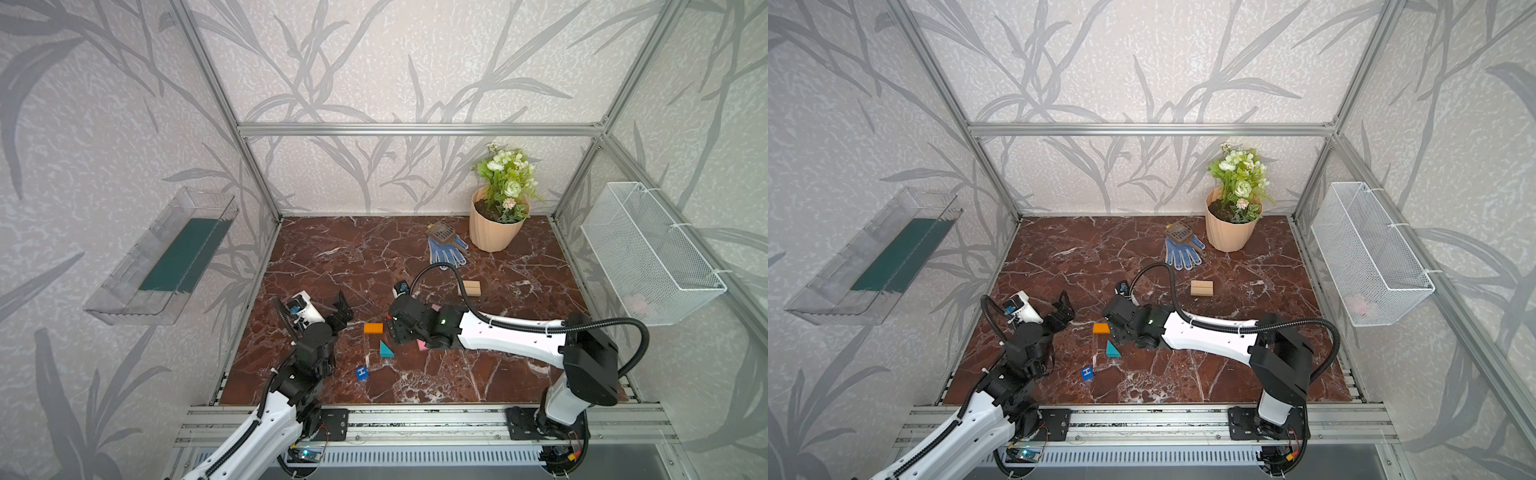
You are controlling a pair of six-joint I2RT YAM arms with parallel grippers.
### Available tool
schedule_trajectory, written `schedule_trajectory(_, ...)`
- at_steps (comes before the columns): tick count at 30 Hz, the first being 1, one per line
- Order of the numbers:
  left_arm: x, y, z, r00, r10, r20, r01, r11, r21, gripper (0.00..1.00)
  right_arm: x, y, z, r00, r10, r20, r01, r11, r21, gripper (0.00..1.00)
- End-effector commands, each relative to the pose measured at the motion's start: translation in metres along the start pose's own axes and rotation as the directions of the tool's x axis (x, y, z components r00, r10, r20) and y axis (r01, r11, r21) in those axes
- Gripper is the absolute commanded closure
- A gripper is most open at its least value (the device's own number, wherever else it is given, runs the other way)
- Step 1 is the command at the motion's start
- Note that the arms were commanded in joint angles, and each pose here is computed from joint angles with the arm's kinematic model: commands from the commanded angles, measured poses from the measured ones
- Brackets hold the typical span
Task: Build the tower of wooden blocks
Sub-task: 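Lower the right gripper over the dark pink bar among the colored blocks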
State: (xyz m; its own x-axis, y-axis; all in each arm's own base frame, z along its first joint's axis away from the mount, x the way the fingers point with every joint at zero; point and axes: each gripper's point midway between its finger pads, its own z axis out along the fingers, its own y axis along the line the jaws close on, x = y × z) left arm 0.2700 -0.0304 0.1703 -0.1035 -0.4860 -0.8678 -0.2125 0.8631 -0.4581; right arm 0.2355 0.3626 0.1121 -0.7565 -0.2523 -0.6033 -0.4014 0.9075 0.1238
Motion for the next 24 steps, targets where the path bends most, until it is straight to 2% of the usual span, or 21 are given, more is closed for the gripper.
schedule_trajectory(1,-0.011,-0.013,0.001,1.0,-0.001,0.006,0.001,1.0,0.03,0.01,0.029,-0.033,0.018,0.997,0.075,-0.025,-0.071,0.988,0.14,0.19)
schedule_trajectory(5,-0.01,-0.017,0.003,1.0,0.005,-0.012,-0.005,0.999,0.042,0.01,0.037,-0.034,0.022,0.995,0.039,-0.088,-0.023,0.984,0.174,0.21)
schedule_trajectory(11,-0.007,-0.02,0.005,1.0,0.005,-0.028,-0.004,0.999,0.047,0.01,0.051,-0.032,0.034,0.992,0.045,-0.122,-0.025,0.988,0.155,0.22)
schedule_trajectory(20,-0.006,-0.018,0.006,0.999,0.001,-0.032,0.001,0.999,0.039,0.01,0.066,-0.036,0.043,0.987,0.05,-0.155,-0.023,0.986,0.167,0.35)
schedule_trajectory(24,-0.005,-0.017,0.006,0.999,-0.004,-0.032,0.005,0.999,0.037,0.01,0.071,-0.041,0.044,0.985,0.054,-0.162,-0.024,0.983,0.182,0.38)
